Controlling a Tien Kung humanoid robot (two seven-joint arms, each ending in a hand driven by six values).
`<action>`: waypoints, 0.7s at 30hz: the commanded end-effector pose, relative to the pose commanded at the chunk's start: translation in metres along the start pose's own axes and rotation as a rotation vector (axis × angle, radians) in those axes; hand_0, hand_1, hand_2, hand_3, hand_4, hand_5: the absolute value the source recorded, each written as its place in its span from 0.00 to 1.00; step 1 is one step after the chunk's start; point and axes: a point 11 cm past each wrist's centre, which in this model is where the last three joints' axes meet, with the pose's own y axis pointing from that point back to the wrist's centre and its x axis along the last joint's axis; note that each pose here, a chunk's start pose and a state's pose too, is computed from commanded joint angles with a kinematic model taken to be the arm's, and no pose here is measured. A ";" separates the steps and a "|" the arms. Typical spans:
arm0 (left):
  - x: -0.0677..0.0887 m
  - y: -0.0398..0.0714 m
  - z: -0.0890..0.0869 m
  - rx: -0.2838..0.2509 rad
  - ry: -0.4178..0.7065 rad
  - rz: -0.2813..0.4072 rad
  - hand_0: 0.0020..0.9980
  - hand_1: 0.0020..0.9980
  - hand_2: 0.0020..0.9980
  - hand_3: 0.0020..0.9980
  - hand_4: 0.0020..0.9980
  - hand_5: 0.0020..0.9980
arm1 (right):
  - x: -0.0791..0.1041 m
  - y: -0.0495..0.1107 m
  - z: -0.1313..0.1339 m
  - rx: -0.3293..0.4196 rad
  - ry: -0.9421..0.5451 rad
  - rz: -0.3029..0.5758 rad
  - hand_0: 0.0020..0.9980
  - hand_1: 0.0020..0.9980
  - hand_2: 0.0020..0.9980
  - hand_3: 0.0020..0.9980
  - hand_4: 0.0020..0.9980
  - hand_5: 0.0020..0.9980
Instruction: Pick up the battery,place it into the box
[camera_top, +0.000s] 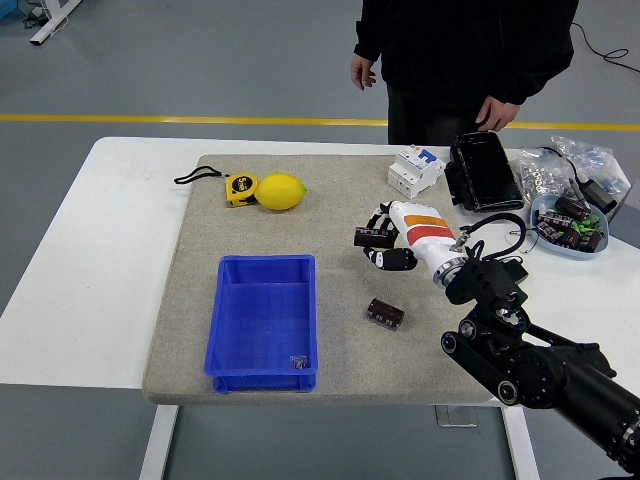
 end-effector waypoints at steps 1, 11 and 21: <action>0.000 0.000 0.000 0.000 -0.001 0.001 0.72 0.68 0.69 0.59 0.64 0.55 | 0.003 -0.001 -0.007 0.019 0.006 0.003 0.28 0.39 0.44 0.46 0.69 0.09; 0.004 0.000 0.000 0.002 0.003 0.010 0.72 0.68 0.69 0.59 0.64 0.55 | 0.001 0.003 -0.077 0.207 0.042 -0.049 0.29 0.39 0.44 0.46 0.69 0.08; 0.006 0.000 0.003 -0.001 0.003 0.013 0.72 0.68 0.68 0.59 0.64 0.55 | -0.025 0.018 -0.110 0.328 0.188 -0.164 0.59 0.66 0.71 0.80 0.98 0.25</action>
